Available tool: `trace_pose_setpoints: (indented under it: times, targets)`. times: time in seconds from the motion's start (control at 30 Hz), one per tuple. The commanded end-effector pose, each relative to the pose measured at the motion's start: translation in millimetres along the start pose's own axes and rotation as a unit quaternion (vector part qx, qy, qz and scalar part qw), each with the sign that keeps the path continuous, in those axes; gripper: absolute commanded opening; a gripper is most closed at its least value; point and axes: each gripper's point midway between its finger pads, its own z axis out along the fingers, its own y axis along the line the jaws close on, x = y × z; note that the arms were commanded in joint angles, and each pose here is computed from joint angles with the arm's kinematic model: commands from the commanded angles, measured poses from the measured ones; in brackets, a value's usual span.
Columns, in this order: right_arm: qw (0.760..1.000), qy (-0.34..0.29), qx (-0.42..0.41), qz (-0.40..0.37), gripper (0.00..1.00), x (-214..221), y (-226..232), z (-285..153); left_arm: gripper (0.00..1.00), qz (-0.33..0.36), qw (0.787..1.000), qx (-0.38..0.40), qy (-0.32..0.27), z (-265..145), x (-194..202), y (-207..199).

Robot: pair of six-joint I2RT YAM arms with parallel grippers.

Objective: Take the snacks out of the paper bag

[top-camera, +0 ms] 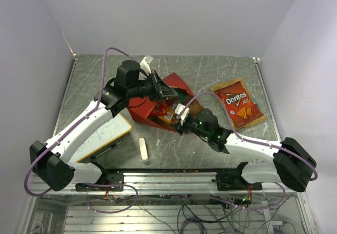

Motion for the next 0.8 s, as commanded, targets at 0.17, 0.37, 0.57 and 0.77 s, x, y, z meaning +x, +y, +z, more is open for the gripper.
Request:
trace_pose_setpoints:
  times: [0.17, 0.37, 0.57, 0.77]
  targets:
    - [0.989, -0.044, 0.014, -0.139, 0.60, -16.9, -21.3, 35.2, 0.07, 0.017, 1.000, 0.013, 0.004, -5.7, 1.2, -14.1]
    - [0.985, -0.061, 0.037, -0.156, 0.60, -23.1, -34.2, 70.5, 0.07, 0.019, 1.000, 0.017, 0.005, -4.1, -1.2, -19.4]
    - [0.983, -0.066, 0.017, -0.167, 0.59, -15.5, -30.4, 99.6, 0.07, 0.030, 0.999, 0.007, 0.009, -8.1, -0.9, -19.9]
    - [0.989, -0.065, 0.036, -0.127, 0.42, -12.2, -40.1, 115.0, 0.07, 0.010, 1.000, 0.007, 0.008, -8.3, 3.1, -14.1]
